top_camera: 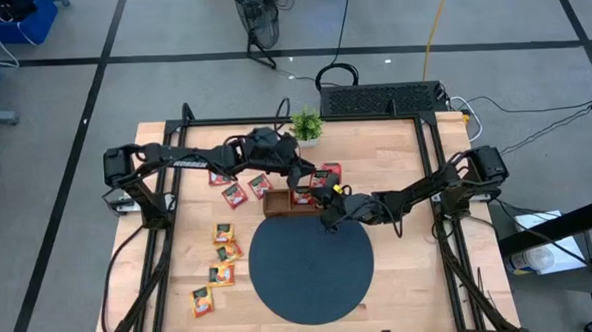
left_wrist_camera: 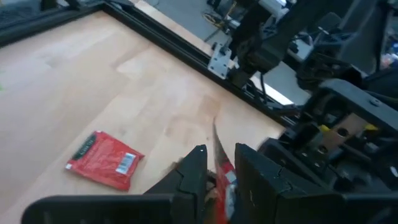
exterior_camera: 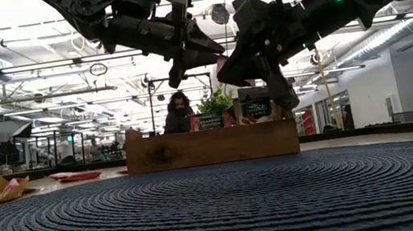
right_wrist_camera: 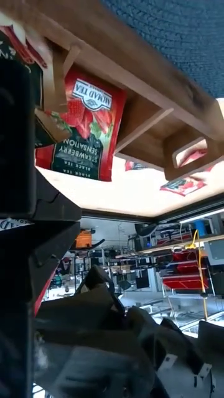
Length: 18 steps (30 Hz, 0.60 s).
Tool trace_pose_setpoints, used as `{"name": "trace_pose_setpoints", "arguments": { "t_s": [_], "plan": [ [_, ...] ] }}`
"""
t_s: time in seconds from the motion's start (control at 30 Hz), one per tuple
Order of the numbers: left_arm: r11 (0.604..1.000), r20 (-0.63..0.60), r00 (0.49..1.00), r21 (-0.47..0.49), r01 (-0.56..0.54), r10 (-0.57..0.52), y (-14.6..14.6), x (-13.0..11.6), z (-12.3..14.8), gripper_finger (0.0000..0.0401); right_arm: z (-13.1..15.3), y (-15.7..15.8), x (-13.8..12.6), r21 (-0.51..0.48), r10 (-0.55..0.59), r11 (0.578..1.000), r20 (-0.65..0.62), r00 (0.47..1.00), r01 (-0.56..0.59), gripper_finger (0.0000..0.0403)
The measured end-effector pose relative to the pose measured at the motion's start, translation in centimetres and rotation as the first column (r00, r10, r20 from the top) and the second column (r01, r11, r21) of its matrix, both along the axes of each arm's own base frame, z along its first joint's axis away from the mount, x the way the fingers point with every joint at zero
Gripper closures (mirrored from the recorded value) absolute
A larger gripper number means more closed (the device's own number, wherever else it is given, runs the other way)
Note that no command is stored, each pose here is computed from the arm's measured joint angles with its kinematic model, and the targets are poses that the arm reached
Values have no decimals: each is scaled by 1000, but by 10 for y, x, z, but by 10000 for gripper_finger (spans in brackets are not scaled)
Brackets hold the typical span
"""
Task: Pick & Place Tea
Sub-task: Put the red tea bag into the middle slot of the wooden organizer
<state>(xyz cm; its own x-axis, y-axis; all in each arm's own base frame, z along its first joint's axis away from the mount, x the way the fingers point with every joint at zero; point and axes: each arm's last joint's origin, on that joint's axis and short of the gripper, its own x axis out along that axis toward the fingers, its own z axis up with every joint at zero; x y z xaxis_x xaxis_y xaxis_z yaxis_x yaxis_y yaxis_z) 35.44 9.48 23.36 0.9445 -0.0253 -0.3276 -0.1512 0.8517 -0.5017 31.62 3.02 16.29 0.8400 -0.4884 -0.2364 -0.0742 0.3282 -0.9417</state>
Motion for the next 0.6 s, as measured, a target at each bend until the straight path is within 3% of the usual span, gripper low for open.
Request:
{"name": "trace_pose_setpoints", "arguments": {
  "t_s": [0.2, 0.47, 0.6],
  "plan": [
    [999, -3, 999, 4, 42, -42, -7, 1, 0, 310, 1, -1, -1, 3, -27, 1000, 4, 1000, 27, 403],
    [999, -14, 999, 28, 32, -32, -12, 2, -1, 211, 1, -1, -1, 7, -26, 1000, 10, 1000, 26, 403],
    [1000, -16, 1000, 22, 7, -7, -11, 2, -1, 191, 2, -1, -1, 8, -24, 1000, 14, 1000, 24, 403]
  ]
}}
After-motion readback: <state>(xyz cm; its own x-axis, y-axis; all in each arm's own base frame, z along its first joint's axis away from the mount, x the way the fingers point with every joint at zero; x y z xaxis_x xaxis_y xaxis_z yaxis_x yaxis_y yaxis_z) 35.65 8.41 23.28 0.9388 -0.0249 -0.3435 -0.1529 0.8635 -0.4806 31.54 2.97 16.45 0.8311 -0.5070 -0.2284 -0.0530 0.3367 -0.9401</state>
